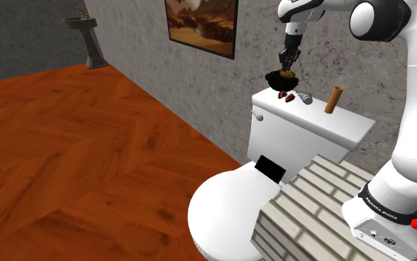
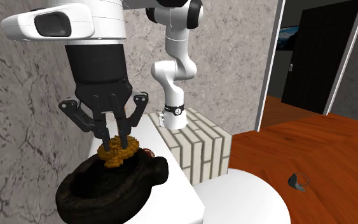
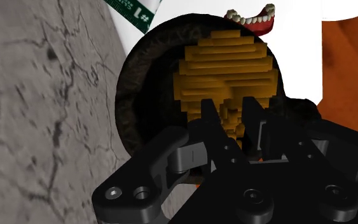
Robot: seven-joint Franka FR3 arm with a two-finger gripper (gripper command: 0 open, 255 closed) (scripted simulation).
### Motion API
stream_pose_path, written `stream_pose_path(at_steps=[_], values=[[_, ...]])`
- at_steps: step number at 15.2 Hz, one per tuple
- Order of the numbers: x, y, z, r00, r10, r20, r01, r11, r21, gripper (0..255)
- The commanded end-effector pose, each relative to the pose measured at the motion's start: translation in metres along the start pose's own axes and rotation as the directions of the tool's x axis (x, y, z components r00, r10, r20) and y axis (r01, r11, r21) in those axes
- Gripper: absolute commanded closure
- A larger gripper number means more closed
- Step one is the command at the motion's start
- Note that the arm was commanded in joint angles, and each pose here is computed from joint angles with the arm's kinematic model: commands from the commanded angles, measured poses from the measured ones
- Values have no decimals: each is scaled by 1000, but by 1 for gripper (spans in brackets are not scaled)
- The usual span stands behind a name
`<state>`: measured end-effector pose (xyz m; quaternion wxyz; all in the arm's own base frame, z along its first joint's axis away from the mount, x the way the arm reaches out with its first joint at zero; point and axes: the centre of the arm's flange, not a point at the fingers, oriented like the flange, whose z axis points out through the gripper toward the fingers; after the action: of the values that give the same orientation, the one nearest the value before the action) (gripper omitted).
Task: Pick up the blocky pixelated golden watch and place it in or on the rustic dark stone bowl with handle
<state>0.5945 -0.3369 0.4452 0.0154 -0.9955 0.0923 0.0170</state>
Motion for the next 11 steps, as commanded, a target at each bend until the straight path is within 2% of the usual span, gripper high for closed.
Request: stream_pose_path(at_steps=[1,3,4,9,11], values=[[0,0,0,1000,0,0,0,1000,0,255],[0,0,0,1000,0,0,0,1000,0,255],[0,0,0,1000,0,0,0,1000,0,0],[0,0,0,1000,0,0,0,1000,0,0],[0,0,-26,1000,0,0,0,1000,0,0]])
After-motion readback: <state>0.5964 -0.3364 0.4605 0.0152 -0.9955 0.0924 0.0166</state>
